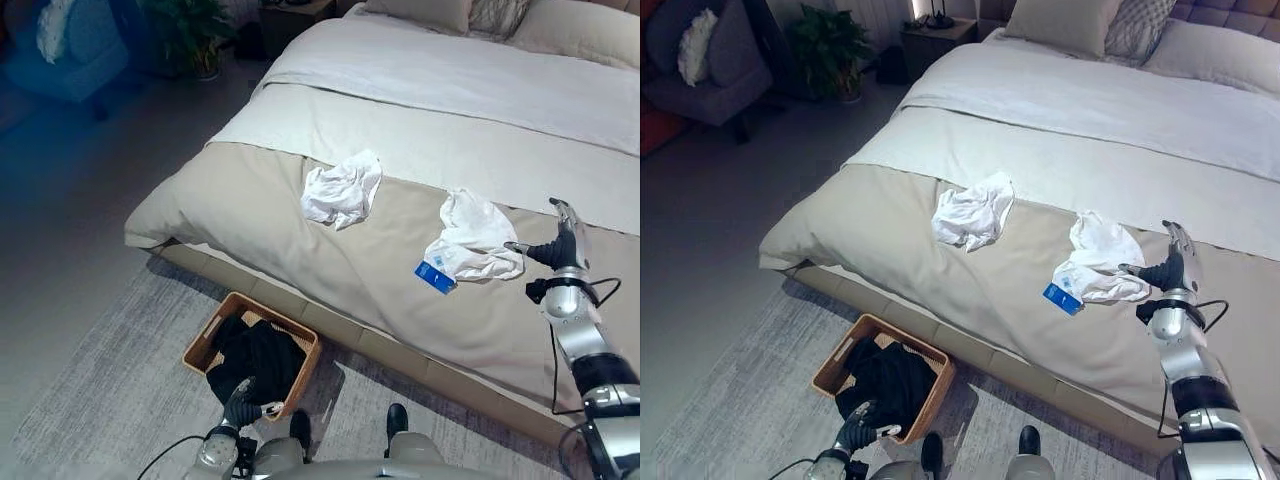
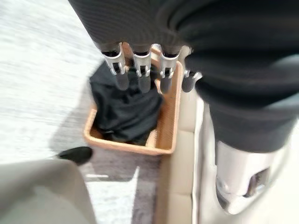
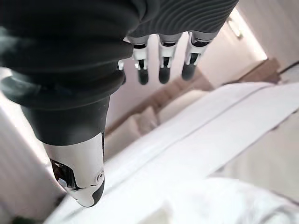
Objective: Pick up clothes into the bucket
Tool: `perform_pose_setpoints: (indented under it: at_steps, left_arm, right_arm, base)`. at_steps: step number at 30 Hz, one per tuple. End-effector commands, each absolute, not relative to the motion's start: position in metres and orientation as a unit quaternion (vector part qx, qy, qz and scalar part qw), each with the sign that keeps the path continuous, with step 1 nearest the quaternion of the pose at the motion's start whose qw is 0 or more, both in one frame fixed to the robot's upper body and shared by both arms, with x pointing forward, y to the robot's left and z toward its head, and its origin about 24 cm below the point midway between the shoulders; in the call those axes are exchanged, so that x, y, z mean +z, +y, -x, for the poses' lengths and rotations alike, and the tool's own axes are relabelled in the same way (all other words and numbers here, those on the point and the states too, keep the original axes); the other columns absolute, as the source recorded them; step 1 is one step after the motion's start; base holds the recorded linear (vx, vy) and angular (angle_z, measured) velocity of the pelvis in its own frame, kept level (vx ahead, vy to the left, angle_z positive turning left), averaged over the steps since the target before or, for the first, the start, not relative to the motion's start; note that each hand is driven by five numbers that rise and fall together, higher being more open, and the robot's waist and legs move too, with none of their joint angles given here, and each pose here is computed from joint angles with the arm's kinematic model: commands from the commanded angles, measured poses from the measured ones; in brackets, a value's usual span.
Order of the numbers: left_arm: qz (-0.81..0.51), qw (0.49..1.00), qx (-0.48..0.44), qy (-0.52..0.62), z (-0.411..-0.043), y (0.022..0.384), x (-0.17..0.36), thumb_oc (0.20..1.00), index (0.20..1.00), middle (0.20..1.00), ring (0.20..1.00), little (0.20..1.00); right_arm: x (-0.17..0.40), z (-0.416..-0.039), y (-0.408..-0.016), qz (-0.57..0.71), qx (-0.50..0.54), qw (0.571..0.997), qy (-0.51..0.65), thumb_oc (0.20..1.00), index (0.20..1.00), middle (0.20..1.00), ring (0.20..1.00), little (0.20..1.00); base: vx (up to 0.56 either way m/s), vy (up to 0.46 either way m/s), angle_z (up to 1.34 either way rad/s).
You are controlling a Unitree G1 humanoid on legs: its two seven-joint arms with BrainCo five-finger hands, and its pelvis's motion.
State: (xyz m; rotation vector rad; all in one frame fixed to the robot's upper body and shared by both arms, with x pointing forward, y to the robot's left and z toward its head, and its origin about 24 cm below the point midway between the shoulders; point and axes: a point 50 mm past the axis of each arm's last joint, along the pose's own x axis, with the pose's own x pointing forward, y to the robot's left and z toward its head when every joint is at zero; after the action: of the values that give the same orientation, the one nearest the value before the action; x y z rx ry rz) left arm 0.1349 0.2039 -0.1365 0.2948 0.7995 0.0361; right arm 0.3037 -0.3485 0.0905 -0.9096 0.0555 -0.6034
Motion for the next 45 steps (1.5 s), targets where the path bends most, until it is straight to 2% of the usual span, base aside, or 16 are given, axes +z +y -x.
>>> perform_pose_setpoints:
  at_steps: [1,8,12,19,27,32,37,45]
  left_arm:
    - [-0.151,0.904,0.066,0.394,-0.132,0.225,-0.135,1.000,1.000,1.000,1.000,1.000]
    - [-0.156,0.892,0.103,0.412,-0.126,0.238,-0.137,1.000,1.000,1.000,1.000,1.000]
    - [-0.129,0.905,0.114,0.390,-0.135,0.232,-0.133,1.000,1.000,1.000,1.000,1.000]
    - [-0.076,0.945,0.060,0.312,-0.179,0.188,-0.116,1.000,1.000,1.000,1.000,1.000]
    - [-0.043,0.972,-0.027,0.228,-0.217,0.145,-0.086,1.000,1.000,1.000,1.000,1.000]
    - [-0.038,0.977,-0.040,0.206,-0.226,0.139,-0.076,1.000,1.000,1.000,1.000,1.000]
    - [-0.041,0.977,-0.013,0.210,-0.227,0.147,-0.077,1.000,1.000,1.000,1.000,1.000]
    - [0.001,0.977,0.007,0.211,-0.226,0.145,-0.076,1.000,1.000,1.000,1.000,1.000]
  right_arm:
    - [0.144,-0.326,-0.354,0.431,-0.319,0.844,-0.033,1.000,1.000,1.000,1.000,1.000]
    - [0.202,-0.344,-0.366,0.464,-0.351,0.812,-0.050,1.000,1.000,1.000,1.000,1.000]
    - [0.207,-0.341,-0.374,0.481,-0.357,0.799,-0.042,1.000,1.000,1.000,1.000,1.000]
    - [0.216,-0.348,-0.368,0.492,-0.349,0.796,-0.047,1.000,1.000,1.000,1.000,1.000]
    - [0.239,-0.351,-0.381,0.537,-0.363,0.761,0.016,1.000,1.000,1.000,1.000,1.000]
    - [0.268,-0.351,-0.380,0.564,-0.389,0.728,0.005,1.000,1.000,1.000,1.000,1.000]
    - [0.299,-0.351,-0.373,0.569,-0.421,0.704,-0.060,1.000,1.000,1.000,1.000,1.000]
    - [0.335,-0.341,-0.379,0.597,-0.436,0.672,-0.044,1.000,1.000,1.000,1.000,1.000]
  base:
    - [-0.07,0.111,0.03]
    - [0.03,-0.081,-0.09]
    - [0.12,-0.241,0.07]
    - [0.05,-0.276,0.30]
    - [0.00,-0.115,0.38]
    - [-0.05,-0.035,0.00]
    - [-0.02,-0.029,-0.01]
    - [0.03,-0.065,0.03]
